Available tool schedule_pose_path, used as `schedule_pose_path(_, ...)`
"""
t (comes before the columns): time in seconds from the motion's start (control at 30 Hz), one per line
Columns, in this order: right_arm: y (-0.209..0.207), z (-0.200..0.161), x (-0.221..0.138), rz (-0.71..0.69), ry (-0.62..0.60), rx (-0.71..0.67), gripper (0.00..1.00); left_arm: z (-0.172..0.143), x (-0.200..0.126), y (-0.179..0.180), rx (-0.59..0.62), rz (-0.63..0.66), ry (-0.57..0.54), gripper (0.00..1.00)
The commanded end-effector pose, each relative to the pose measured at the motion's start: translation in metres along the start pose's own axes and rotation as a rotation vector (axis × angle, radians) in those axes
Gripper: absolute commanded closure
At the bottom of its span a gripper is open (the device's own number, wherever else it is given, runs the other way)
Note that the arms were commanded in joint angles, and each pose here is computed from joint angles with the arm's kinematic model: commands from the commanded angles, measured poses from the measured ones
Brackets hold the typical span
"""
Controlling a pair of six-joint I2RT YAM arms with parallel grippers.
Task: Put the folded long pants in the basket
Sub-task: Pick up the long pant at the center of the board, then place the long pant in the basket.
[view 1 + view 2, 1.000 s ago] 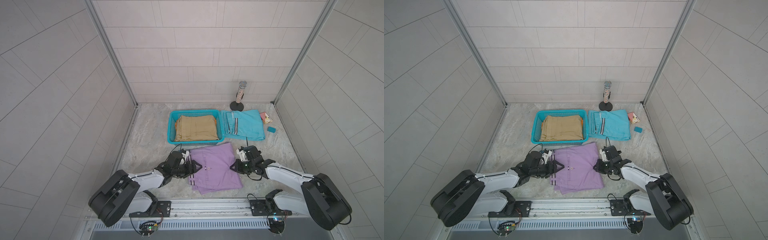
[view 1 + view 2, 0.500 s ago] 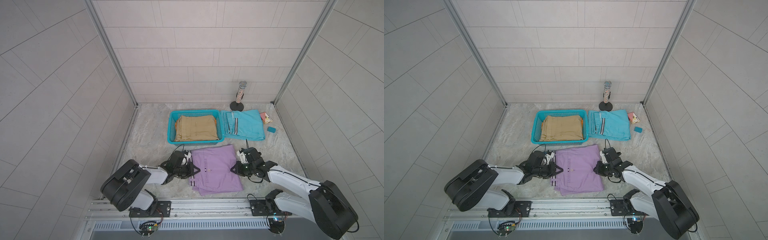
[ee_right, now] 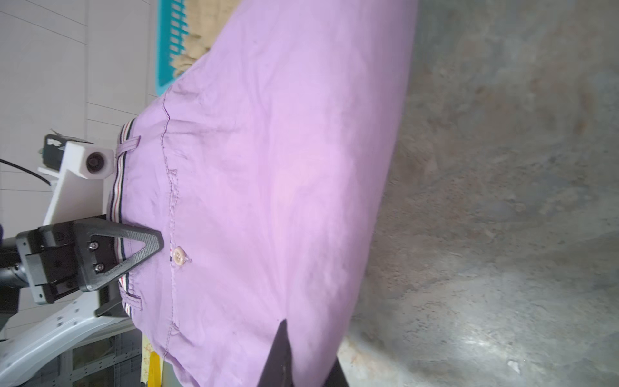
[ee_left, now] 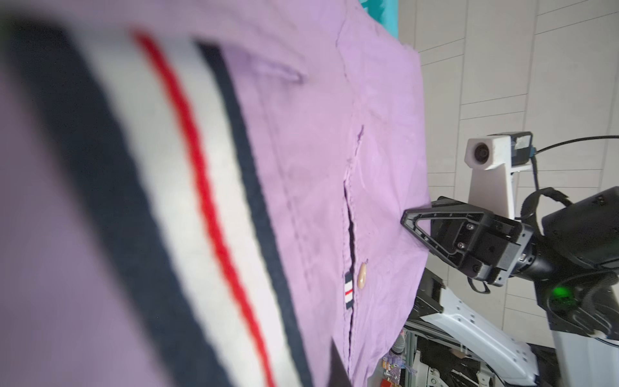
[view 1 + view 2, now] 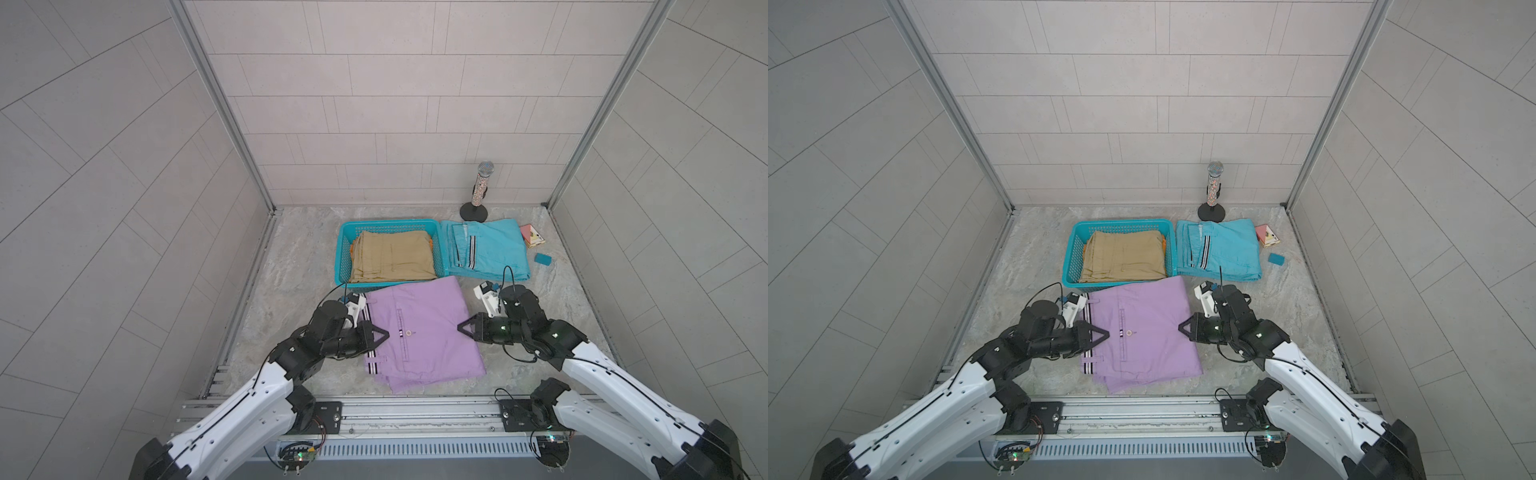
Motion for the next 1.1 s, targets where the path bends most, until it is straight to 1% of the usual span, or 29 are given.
schedule_pose_path(0.0,0.014,0.005,-0.02,-0.012,-0.023,0.0,1.0,0.003,-0.023,-0.015,-0.013,0.036,-0.036,1.0)
schedule_pose_path(0.1,0.029,0.017,-0.03,0.003,-0.066,-0.027,1.0,0.013,-0.038,-0.044,0.051,0.02,-0.058,1.0)
schedule_pose_path(0.2,0.042,0.036,-0.039,-0.004,-0.135,-0.062,1.0,0.03,-0.043,-0.066,0.091,0.013,-0.061,1.0)
schedule_pose_path(0.3,0.061,0.063,-0.044,-0.003,-0.184,-0.113,1.0,0.059,-0.045,-0.082,0.112,0.02,-0.076,1.0)
schedule_pose_path(0.43,0.077,0.101,-0.028,-0.018,-0.208,-0.152,1.0,0.107,-0.046,-0.094,0.106,0.02,-0.091,1.0)
schedule_pose_path(0.53,0.083,0.129,-0.008,-0.032,-0.228,-0.176,1.0,0.144,-0.043,-0.098,0.1,0.03,-0.1,1.0)
schedule_pose_path(0.7,0.091,0.178,0.03,-0.054,-0.242,-0.191,1.0,0.207,-0.034,-0.09,0.063,0.108,-0.123,1.0)
schedule_pose_path(0.8,0.09,0.199,0.051,-0.065,-0.241,-0.189,1.0,0.234,-0.031,-0.086,0.062,0.155,-0.134,1.0)
schedule_pose_path(0.93,0.078,0.217,0.075,-0.1,-0.236,-0.178,1.0,0.257,-0.012,-0.07,0.04,0.203,-0.1,1.0)
schedule_pose_path(1.07,0.058,0.223,0.104,-0.107,-0.211,-0.137,1.0,0.274,0.014,-0.042,-0.028,0.231,-0.04,1.0)
Point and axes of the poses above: each gripper's point midway between its finger pads, its own x axis out along the fingers, its own y axis along the line the jaws close on, z = x × y, the point moved 7 cm from there along -x, back along the fingers, and after that the axes turned 6 degrees about -x, right-handed, at the moved point
